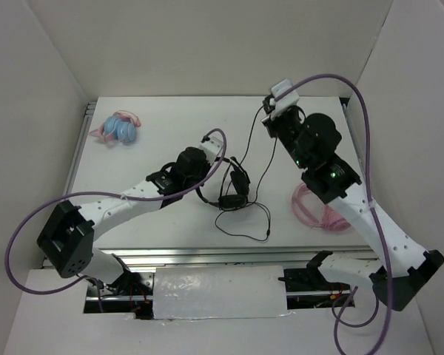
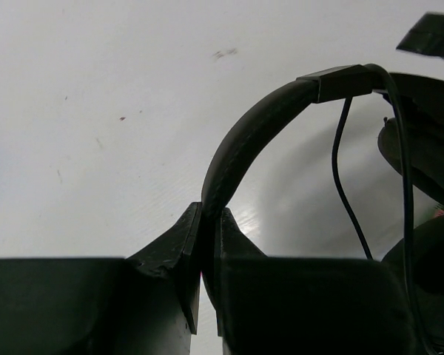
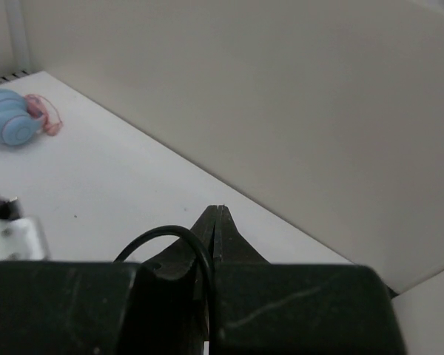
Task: Wrap the headphones
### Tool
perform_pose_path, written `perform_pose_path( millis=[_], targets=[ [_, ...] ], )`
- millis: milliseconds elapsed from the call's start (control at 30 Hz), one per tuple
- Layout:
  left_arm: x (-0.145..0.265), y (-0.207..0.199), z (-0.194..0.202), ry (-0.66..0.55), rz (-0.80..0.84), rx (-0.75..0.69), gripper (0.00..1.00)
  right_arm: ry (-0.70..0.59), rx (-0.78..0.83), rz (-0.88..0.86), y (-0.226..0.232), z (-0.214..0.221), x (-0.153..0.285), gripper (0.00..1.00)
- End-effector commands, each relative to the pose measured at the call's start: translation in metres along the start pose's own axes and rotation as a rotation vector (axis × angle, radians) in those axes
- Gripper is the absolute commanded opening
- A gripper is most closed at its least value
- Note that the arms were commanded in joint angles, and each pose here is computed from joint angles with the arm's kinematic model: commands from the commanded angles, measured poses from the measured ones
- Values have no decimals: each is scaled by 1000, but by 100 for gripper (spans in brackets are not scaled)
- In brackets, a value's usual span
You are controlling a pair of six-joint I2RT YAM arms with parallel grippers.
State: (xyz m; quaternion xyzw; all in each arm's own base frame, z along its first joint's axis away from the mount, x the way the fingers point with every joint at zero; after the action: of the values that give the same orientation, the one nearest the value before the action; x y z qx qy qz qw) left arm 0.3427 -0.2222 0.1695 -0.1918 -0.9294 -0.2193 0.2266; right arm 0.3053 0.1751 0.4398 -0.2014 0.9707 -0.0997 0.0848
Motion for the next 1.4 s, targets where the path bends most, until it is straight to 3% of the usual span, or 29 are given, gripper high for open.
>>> perform_pose_path(
  millis=[0, 233, 433, 700, 867, 1100, 1267, 1367],
  targets=[
    [27, -7, -33, -165, 33, -33, 0, -57, 29, -87, -10, -21, -25, 0],
    [68, -38, -42, -241, 116, -107, 0, 68, -2, -123, -44, 15, -81, 0],
    [96, -30, -64, -312, 75, -130, 0, 227, -54, -143, -60, 85, -126, 0],
    [123, 43, -94, -356, -272, -122, 0, 295, -112, -125, -69, 132, -130, 0],
    [140, 76, -125, -424, -313, -81, 0, 286, -144, -112, -74, 137, -131, 0],
    [177, 67, -163, -635, -37, -23, 0, 316, -232, -309, -43, 165, -143, 0],
    [199, 63, -187, -676, 116, 47, 0, 317, -297, -434, 2, 185, -157, 0],
    [212, 62, -200, -708, 195, 80, 0, 326, -295, -409, 15, 191, -172, 0]
  ],
)
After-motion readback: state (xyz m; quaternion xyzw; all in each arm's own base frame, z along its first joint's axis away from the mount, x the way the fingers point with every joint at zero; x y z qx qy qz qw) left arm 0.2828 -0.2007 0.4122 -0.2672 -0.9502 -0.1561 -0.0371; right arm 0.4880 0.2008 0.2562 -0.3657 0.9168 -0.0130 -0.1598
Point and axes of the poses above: each gripper's point midway between its finger pads, its own x axis back along the fingers, its own y axis along the line the jaws close on, z = x × y, the point moved 2 cm from there along x, back along the fingers, and after that the axes turned 7 degrees about -x, right-handed, at the moved point
